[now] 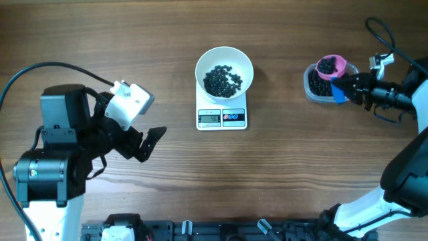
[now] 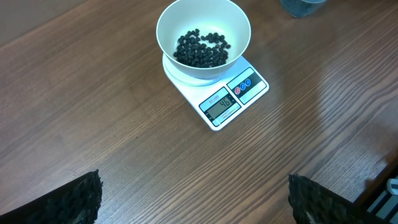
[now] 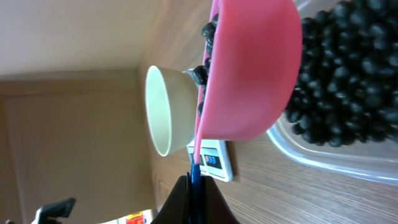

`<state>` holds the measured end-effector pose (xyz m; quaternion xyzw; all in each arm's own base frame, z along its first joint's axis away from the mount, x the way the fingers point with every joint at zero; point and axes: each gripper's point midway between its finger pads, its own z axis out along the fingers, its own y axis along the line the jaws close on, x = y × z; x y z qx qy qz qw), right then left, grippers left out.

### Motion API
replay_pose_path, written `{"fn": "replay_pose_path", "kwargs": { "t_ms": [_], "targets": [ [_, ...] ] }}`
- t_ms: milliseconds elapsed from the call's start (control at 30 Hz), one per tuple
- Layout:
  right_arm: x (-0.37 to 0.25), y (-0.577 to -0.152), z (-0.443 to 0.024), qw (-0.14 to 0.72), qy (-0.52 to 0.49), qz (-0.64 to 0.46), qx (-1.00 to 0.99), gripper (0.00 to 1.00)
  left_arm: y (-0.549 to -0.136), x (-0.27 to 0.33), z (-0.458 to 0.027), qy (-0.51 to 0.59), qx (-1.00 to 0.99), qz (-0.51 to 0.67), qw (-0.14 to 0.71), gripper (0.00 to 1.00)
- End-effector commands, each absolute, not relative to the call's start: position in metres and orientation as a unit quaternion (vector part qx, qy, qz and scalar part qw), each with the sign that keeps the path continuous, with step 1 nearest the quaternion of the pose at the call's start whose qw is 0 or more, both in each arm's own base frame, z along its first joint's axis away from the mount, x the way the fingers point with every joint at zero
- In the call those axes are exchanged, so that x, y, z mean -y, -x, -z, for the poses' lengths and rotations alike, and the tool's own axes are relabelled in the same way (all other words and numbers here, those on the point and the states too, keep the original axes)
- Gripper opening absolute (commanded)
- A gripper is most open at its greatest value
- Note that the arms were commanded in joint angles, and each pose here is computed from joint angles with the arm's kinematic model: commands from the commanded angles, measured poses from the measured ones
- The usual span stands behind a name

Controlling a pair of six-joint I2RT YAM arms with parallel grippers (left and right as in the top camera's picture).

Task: Scoop item into bowl and weigh 150g on scale
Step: 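Lift the filled scoop and carry it left over the bowl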

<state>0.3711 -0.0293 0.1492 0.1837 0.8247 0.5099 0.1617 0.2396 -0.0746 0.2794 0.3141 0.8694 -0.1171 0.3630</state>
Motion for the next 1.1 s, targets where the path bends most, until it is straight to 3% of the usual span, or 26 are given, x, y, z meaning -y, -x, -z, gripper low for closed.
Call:
{"fn": "replay_pose_path", "kwargs": {
  "t_ms": [0, 400, 767, 1067],
  "targets": [
    [0.011, -0.376, -0.162, 0.164, -0.163, -0.558, -0.797, 0.04, -0.241, 0.076, -0.287, -0.323, -0.861, 0.119, 0.374, 1.0],
    [-0.066, -0.397, -0.203, 0.165, -0.072, -0.584, -0.792, 0.04, -0.241, 0.076, -0.287, -0.323, -0.861, 0.119, 0.374, 1.0],
    [-0.163, -0.397, -0.216, 0.175, 0.07, -0.58, -0.792, 0.04, -0.241, 0.076, -0.287, -0.323, -0.861, 0.12, 0.374, 1.0],
    [-0.199, -0.399, -0.2, 0.247, 0.146, -0.445, -0.849, 0.04, -0.241, 0.076, -0.287, -0.323, -0.861, 0.119, 0.374, 1.0]
  ]
}}
